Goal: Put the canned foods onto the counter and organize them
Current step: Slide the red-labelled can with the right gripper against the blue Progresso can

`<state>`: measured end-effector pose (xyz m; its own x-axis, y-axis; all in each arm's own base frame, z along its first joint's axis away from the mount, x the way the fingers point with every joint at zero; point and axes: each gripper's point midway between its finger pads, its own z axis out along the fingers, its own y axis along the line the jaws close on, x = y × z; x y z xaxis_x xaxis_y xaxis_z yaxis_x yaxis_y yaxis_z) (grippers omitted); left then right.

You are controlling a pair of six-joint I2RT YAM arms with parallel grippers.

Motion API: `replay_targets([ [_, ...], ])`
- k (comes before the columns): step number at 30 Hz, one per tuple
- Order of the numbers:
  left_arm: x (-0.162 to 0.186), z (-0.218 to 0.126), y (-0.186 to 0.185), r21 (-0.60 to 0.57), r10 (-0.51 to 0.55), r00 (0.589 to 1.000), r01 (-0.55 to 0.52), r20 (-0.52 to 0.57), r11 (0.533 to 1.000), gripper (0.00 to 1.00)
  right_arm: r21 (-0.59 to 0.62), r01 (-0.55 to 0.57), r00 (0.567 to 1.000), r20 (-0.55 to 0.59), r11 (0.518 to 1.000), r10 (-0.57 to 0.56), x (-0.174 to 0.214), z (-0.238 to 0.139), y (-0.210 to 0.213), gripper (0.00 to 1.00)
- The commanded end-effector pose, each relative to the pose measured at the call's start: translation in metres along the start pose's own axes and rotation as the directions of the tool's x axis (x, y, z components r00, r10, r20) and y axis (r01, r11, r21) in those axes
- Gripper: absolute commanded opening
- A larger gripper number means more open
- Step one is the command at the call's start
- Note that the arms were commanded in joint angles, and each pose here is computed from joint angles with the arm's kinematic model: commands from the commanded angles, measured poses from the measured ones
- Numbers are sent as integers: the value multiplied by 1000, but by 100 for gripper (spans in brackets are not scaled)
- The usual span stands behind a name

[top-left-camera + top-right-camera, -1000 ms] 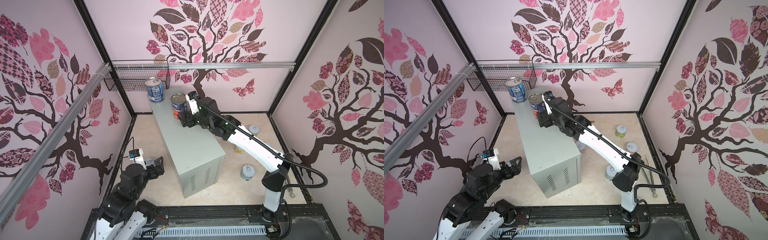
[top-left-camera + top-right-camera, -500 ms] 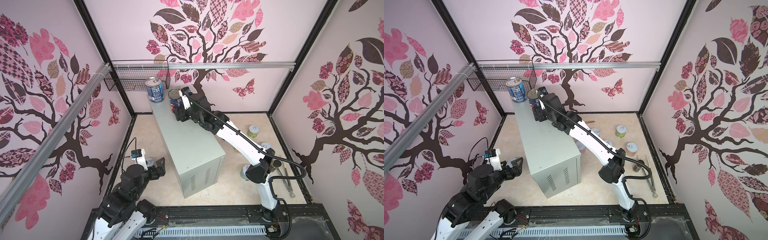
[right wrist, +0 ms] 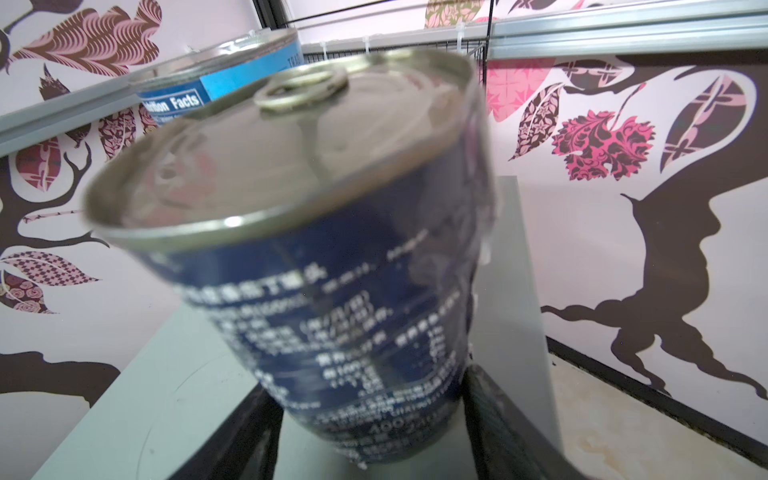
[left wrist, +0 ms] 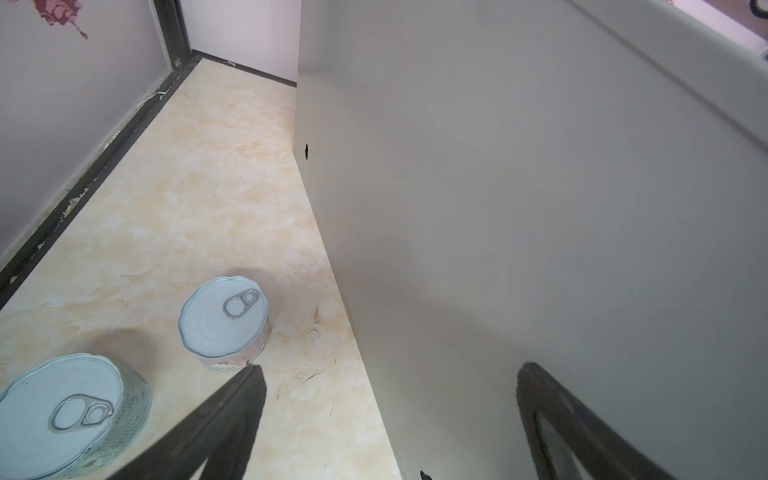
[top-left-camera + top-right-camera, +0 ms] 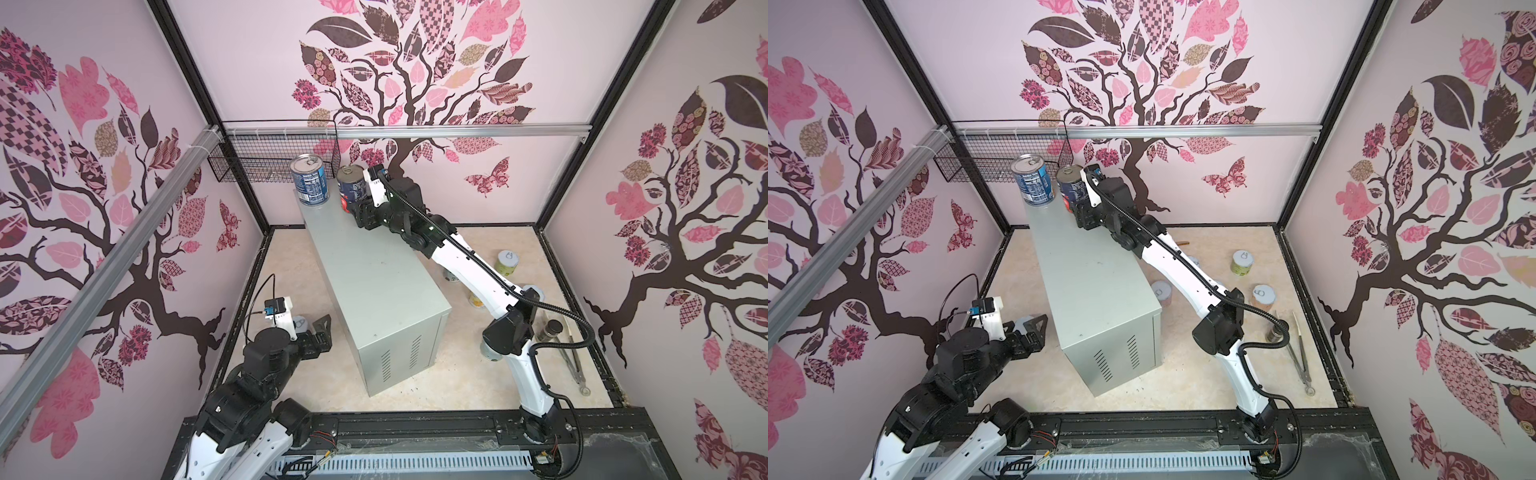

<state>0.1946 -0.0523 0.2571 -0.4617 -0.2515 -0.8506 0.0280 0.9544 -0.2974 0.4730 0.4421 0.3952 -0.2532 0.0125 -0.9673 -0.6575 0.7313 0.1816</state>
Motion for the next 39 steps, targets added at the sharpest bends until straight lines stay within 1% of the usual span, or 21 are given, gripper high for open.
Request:
replay_targets([
  [1, -6, 0, -3, 3, 13, 1000, -13, 15, 1000, 98, -56, 3, 1000, -16, 998, -4, 21, 24, 1, 69],
  [7, -5, 3, -2, -4, 17, 1000, -17, 6, 1000, 98, -114, 43, 999, 27, 993, -41, 23, 36, 6, 67],
  [13, -3, 4, -3, -9, 20, 1000, -20, -4, 1000, 98, -156, 61, 997, 64, 986, -51, 24, 49, 9, 65],
  [22, -1, 7, -3, -12, 24, 1000, -24, -15, 1000, 98, -144, 64, 995, 92, 988, -51, 30, 62, -2, 65],
  [24, -2, 7, -4, -10, 24, 1000, -24, -16, 1000, 98, -144, 62, 993, 106, 988, -46, 25, 61, -4, 65],
  [26, -1, 7, -4, -9, 26, 999, -26, -19, 1000, 98, -141, 51, 996, 85, 989, -39, 45, 74, -11, 65],
  [32, 0, 8, -4, -9, 27, 999, -27, -21, 1000, 98, -138, 56, 993, 109, 989, -41, 45, 81, -18, 65],
  [39, 0, 9, -4, -9, 29, 999, -29, -25, 1000, 98, -108, 36, 993, 118, 994, -23, 48, 86, -39, 65],
])
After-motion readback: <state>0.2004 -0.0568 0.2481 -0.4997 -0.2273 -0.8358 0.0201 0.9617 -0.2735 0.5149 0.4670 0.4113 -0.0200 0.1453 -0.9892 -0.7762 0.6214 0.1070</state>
